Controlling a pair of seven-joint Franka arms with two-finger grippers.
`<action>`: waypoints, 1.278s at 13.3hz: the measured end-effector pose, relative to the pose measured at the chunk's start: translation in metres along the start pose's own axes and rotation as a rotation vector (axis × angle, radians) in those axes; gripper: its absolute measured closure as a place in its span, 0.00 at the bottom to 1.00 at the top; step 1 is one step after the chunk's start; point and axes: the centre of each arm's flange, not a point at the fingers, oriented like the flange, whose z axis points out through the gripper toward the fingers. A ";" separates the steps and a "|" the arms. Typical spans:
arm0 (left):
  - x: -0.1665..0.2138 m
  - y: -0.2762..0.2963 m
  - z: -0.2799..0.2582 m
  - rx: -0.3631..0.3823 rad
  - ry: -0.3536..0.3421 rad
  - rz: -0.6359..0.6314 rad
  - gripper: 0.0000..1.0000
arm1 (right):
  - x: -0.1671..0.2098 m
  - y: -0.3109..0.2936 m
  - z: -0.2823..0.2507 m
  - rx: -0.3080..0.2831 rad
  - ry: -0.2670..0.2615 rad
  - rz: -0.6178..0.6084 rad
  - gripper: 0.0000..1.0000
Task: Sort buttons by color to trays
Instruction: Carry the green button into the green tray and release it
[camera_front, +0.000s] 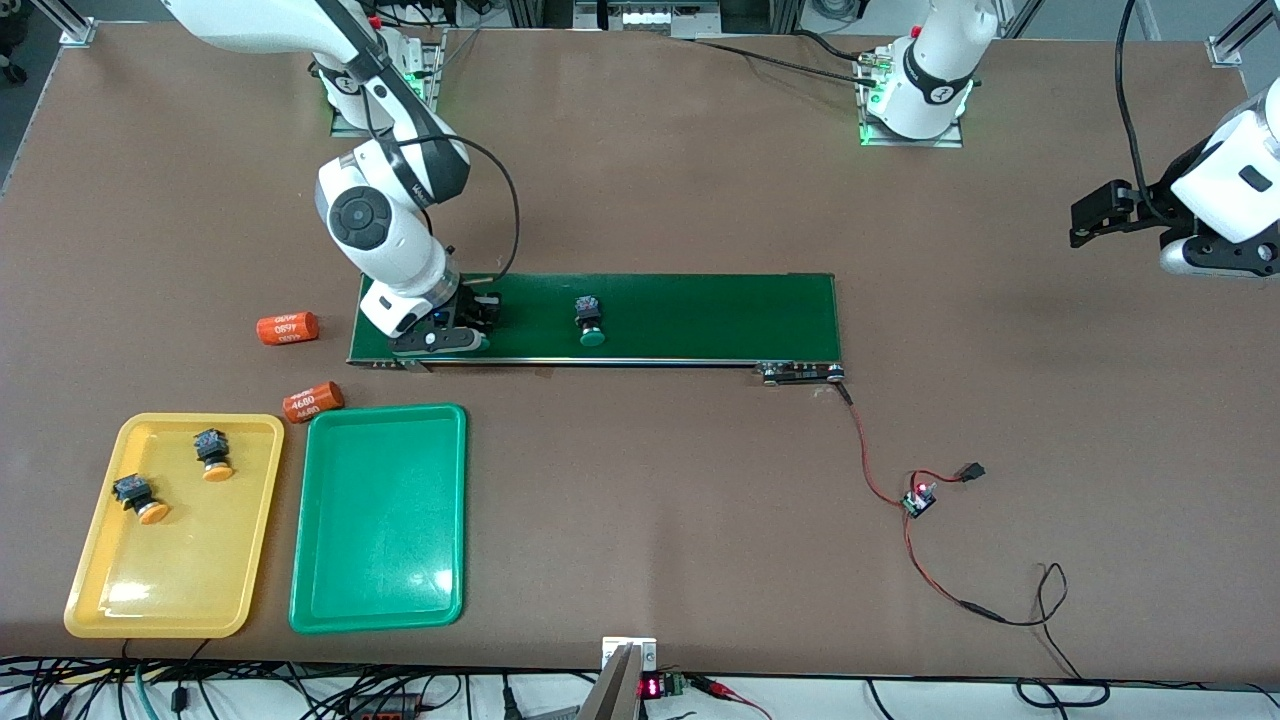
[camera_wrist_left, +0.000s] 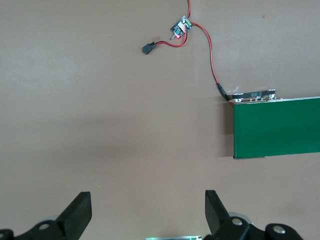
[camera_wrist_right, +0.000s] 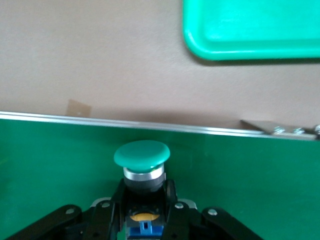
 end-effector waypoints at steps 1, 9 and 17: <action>0.000 0.000 0.000 0.000 0.000 0.000 0.00 | 0.002 0.004 -0.001 -0.002 0.002 -0.007 0.67; 0.000 0.000 0.000 0.000 0.000 0.000 0.00 | 0.106 0.053 -0.110 -0.015 0.134 -0.057 0.67; 0.000 0.000 0.000 0.000 0.000 0.000 0.00 | 0.185 0.131 -0.032 -0.039 0.255 -0.162 0.67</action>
